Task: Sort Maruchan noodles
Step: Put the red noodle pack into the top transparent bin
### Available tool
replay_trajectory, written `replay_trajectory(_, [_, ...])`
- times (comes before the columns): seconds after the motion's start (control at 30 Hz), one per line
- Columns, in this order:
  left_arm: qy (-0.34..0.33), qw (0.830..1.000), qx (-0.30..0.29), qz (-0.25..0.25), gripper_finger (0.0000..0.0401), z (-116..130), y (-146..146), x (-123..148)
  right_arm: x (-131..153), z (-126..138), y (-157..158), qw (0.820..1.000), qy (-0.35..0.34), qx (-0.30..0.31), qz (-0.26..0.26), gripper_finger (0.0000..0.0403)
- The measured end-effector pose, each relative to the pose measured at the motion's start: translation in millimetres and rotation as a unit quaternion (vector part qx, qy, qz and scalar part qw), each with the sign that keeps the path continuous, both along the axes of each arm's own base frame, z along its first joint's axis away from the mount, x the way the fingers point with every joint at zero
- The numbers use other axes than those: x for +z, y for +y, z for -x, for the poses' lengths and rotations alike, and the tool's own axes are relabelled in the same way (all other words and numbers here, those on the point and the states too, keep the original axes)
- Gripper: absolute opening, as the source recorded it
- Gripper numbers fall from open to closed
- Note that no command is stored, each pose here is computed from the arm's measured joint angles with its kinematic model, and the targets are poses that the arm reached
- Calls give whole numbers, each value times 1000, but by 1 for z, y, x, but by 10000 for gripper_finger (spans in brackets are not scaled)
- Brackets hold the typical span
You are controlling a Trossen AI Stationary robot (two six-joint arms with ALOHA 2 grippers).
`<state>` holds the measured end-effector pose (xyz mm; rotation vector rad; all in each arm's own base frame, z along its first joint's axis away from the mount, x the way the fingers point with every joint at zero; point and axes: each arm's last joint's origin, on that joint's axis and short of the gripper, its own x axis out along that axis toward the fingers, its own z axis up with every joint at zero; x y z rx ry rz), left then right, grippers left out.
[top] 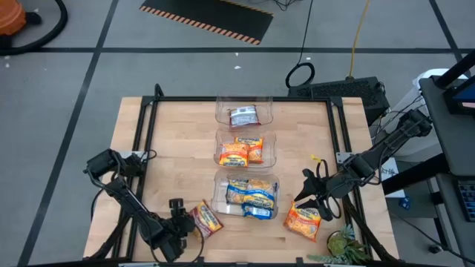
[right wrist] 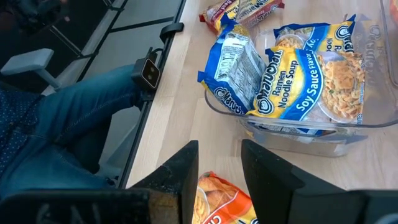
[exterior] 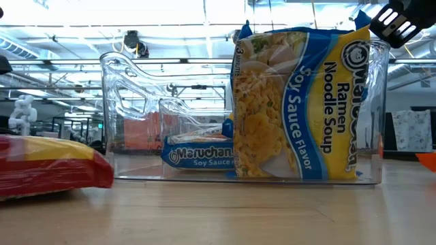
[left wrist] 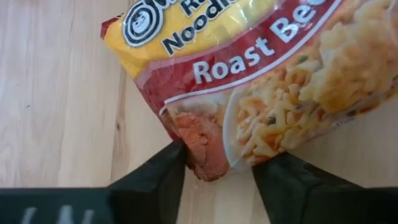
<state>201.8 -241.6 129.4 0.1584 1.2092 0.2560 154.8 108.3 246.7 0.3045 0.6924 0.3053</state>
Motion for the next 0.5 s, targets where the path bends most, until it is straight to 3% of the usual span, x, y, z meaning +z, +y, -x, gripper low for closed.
replay_trajectory(0.27, [-3,1000,21,3,104,-1,2,-1,0,0,0,1000,0,0,0,116])
replay_trajectory(0.5, [28,998,30,-43,90,5,12,0,0,0,0,1000,-1,2,2,116])
